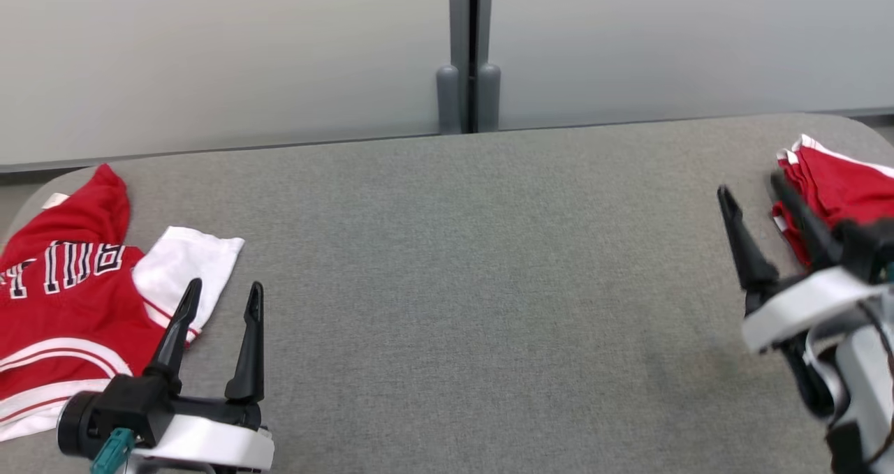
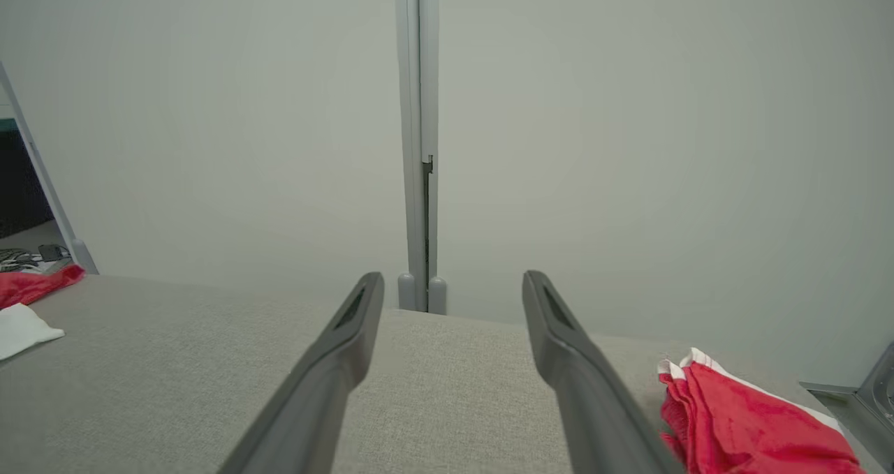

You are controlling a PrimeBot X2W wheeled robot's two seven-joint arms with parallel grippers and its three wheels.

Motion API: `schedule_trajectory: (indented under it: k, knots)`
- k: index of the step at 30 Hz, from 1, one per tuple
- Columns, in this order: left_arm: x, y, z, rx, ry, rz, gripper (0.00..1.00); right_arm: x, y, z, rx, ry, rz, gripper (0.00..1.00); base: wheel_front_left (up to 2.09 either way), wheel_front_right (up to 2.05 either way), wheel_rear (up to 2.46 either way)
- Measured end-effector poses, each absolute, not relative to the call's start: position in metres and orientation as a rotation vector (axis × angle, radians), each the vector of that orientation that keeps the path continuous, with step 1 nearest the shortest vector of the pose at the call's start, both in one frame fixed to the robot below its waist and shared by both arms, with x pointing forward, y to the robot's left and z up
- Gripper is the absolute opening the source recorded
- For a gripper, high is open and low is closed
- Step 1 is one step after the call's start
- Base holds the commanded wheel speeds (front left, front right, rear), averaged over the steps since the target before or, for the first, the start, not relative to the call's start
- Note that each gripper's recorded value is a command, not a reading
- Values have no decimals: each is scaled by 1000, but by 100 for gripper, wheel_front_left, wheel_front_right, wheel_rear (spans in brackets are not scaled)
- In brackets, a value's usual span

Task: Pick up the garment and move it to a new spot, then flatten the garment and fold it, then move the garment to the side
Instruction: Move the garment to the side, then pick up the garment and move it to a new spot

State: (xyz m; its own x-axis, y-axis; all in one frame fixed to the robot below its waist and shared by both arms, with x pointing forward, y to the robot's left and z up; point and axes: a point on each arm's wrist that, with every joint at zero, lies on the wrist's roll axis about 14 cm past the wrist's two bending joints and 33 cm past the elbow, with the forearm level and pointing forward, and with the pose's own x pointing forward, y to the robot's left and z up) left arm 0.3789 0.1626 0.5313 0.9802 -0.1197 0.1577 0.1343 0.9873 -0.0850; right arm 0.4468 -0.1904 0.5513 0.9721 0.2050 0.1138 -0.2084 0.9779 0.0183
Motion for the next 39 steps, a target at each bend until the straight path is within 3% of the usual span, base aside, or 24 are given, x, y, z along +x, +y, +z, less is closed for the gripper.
schedule_trajectory:
  k: [14, 39]
  knots:
    - [353, 176, 518, -123, -120, -51, 100, 377, -163, 522, 198, -113, 163, 100, 0, 0, 0]
    - [352, 178, 508, -119, -91, -39, 100, 373, -143, 516, 198, -98, 200, 100, 0, 0, 0]
